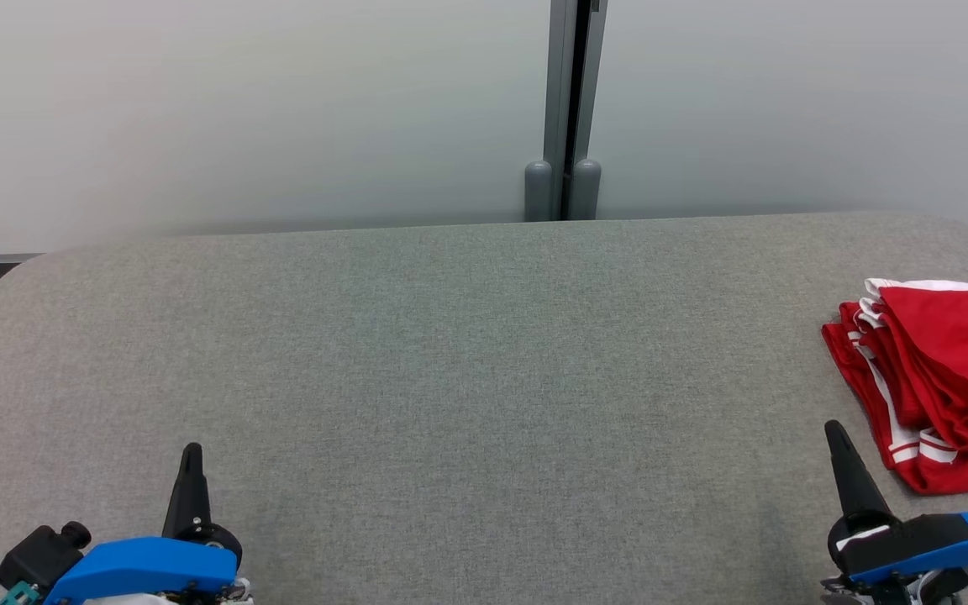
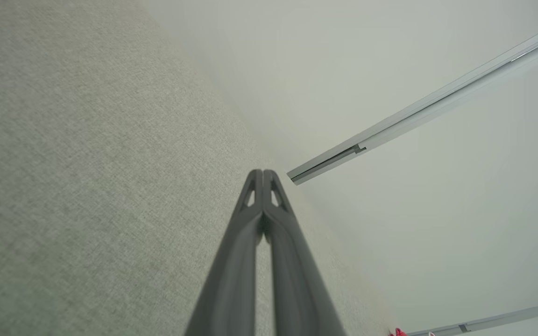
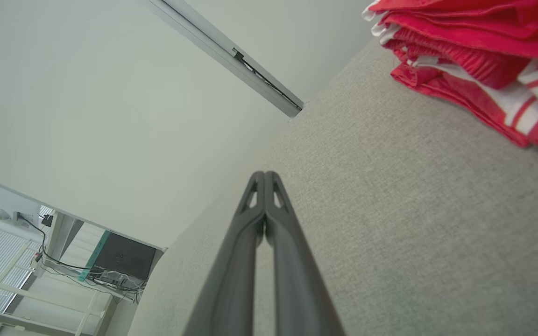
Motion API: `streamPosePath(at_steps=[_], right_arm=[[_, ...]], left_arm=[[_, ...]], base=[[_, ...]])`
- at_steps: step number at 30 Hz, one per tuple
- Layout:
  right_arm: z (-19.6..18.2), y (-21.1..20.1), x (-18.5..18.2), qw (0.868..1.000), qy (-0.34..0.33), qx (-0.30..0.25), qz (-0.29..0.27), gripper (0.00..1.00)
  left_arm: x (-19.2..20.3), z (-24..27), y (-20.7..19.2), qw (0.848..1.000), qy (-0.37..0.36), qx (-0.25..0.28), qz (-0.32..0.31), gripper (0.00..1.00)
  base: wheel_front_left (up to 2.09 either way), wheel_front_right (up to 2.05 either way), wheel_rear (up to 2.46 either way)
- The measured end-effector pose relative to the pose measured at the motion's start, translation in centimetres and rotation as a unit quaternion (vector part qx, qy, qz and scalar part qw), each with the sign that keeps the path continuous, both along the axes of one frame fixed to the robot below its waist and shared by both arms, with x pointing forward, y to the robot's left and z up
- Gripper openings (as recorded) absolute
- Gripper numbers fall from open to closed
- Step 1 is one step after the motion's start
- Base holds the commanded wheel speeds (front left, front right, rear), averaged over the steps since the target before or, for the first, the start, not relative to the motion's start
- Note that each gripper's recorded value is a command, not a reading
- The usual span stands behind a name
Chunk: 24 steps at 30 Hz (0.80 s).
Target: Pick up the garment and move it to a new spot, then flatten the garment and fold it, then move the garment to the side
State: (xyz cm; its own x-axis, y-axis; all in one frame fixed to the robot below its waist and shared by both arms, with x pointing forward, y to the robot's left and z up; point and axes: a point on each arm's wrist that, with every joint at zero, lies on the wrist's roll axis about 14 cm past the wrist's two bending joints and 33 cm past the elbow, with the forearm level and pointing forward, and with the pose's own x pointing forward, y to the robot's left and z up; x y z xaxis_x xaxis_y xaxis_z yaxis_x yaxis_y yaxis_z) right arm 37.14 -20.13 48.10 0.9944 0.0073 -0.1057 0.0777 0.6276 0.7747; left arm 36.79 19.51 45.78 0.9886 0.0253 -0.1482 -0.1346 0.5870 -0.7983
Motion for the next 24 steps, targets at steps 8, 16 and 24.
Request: streamPosePath(at_steps=[8,16,24], right_arm=[[0.2,0.0,0.2,0.999,-0.004,0.041,-0.005,0.0],[0.5,0.0,0.4,0.996,-0.009,0.083,-0.009,0.0],[0.7,0.0,0.6,0.992,-0.014,0.128,-0.013,0.0]], left_arm=[[0.2,0.4,0.2,0.999,-0.004,-0.038,0.007,0.0],[0.6,0.9,0.2,0.997,-0.011,-0.078,0.01,0.0],[0.8,1.4,0.2,0.993,-0.018,-0.12,0.012,0.0]], base=[[0.0,0.0,0.0],[0.0,0.0,0.0],[0.0,0.0,0.0]])
